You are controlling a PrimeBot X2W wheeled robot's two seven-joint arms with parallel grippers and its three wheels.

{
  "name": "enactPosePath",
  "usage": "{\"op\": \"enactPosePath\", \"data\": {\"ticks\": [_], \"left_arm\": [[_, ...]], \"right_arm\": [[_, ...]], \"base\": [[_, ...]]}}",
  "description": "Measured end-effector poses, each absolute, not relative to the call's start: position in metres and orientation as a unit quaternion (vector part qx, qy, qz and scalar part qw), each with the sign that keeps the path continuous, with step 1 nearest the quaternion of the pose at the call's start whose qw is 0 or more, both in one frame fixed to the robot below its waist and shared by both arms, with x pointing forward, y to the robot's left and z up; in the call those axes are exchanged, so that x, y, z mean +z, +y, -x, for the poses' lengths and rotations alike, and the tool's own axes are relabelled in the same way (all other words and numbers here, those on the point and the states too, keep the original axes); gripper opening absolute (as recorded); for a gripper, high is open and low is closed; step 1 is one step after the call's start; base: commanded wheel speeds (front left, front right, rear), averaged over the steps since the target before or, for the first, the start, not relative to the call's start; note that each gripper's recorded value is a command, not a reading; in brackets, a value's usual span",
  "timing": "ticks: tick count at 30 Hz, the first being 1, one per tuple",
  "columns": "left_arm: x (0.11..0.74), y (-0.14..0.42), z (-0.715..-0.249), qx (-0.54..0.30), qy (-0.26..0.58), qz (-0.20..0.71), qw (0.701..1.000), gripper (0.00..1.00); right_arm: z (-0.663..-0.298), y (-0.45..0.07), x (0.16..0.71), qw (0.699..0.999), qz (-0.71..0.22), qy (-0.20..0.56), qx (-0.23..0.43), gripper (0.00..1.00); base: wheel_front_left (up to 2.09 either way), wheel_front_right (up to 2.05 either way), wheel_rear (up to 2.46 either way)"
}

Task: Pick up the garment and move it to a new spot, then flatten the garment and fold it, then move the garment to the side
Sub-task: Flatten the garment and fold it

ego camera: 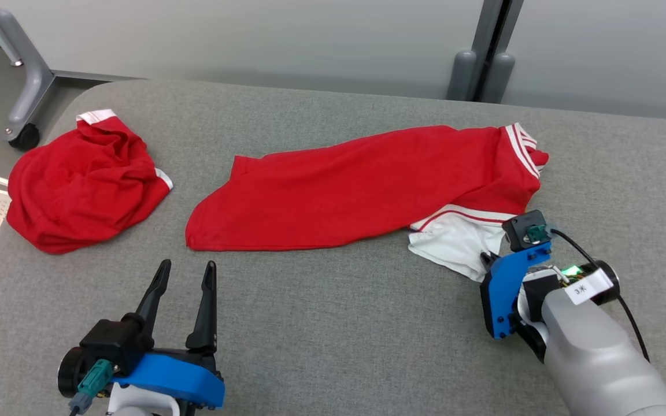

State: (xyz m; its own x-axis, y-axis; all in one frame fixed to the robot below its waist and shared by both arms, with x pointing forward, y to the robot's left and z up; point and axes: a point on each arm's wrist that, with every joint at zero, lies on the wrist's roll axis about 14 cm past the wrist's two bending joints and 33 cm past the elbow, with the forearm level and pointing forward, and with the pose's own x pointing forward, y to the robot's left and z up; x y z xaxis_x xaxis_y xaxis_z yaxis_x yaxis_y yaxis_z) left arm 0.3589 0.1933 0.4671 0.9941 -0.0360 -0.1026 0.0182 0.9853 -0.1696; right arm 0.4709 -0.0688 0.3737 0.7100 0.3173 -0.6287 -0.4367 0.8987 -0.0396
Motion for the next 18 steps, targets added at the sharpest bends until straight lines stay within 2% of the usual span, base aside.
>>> {"op": "enactPosePath", "data": {"ticks": [8, 14, 18], "left_arm": [[0.468, 0.187, -0.357, -0.023, 0.052, 0.086, 0.995, 1.0], [0.471, 0.178, -0.359, -0.039, 0.051, 0.086, 0.994, 1.0], [0.475, 0.173, -0.36, -0.047, 0.046, 0.085, 0.994, 1.0]], "right_arm": [[-0.465, -0.132, 0.379, 0.94, 0.088, 0.296, 0.141, 0.0], [-0.447, -0.182, 0.376, 0.95, 0.063, 0.296, 0.08, 0.0], [-0.43, -0.196, 0.369, 0.949, 0.045, 0.307, 0.058, 0.0]], "base": [[0.0, 0.0, 0.0], [0.0, 0.0, 0.0], [0.0, 0.0, 0.0]]}}
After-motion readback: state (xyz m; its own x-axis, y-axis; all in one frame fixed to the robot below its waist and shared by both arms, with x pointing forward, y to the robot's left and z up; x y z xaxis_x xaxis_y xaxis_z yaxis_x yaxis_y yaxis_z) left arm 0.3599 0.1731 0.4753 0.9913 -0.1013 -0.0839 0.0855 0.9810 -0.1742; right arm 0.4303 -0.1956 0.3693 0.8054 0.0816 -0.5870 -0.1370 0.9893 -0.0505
